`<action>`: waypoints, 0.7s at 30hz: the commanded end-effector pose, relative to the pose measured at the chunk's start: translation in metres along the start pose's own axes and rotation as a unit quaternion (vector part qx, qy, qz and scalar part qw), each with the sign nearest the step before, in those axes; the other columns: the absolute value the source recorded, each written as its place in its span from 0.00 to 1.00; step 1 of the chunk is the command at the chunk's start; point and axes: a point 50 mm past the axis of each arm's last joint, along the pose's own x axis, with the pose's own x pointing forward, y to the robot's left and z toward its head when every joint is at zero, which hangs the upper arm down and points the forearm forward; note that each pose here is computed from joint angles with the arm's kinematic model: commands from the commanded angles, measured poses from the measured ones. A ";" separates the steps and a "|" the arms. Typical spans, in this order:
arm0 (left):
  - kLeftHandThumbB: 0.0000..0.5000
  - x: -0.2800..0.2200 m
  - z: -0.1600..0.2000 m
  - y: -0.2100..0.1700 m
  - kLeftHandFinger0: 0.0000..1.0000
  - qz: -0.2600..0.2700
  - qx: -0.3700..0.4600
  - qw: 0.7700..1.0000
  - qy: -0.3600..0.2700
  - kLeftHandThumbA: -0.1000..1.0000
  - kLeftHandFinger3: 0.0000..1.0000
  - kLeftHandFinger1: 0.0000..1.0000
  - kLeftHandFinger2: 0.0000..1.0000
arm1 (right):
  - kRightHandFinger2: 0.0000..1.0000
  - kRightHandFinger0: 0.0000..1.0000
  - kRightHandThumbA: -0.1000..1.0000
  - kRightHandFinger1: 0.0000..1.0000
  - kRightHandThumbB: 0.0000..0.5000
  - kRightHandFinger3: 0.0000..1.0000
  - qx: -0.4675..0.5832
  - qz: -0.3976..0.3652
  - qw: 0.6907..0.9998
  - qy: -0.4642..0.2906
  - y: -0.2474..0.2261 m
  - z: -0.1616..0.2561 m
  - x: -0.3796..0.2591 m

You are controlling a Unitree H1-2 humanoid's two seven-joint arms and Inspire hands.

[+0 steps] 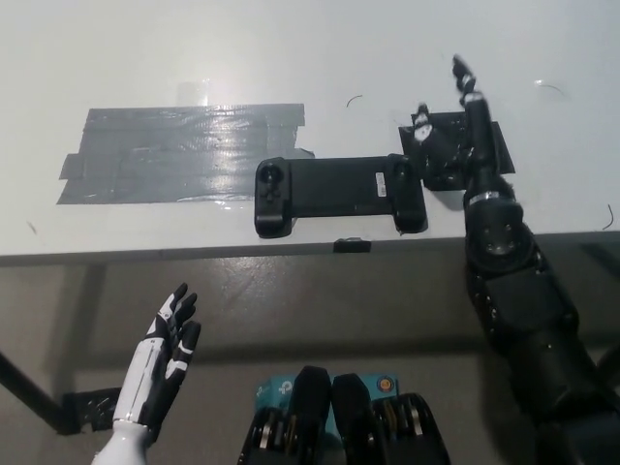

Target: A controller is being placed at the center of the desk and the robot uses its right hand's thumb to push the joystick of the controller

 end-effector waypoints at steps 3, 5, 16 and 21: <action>0.02 0.004 0.012 0.001 1.00 0.000 0.003 1.000 -0.031 0.90 1.00 1.00 1.00 | 1.00 1.00 1.00 1.00 0.58 1.00 0.039 0.017 0.988 -0.150 -0.008 0.095 -0.009; 0.00 0.004 0.013 0.001 1.00 0.000 0.000 1.000 -0.031 0.89 1.00 1.00 1.00 | 1.00 1.00 1.00 1.00 0.60 1.00 0.045 0.016 0.983 -0.179 -0.016 0.114 -0.022; 0.02 0.007 0.015 0.005 1.00 0.003 0.009 0.999 -0.032 0.89 1.00 1.00 1.00 | 1.00 1.00 0.97 1.00 0.36 1.00 0.036 0.046 0.974 -0.220 -0.047 0.099 -0.159; 0.03 0.004 0.012 0.004 1.00 -0.001 0.009 1.000 -0.027 0.91 1.00 1.00 1.00 | 1.00 1.00 0.97 1.00 0.43 1.00 0.015 0.064 0.983 -0.173 -0.051 0.062 -0.199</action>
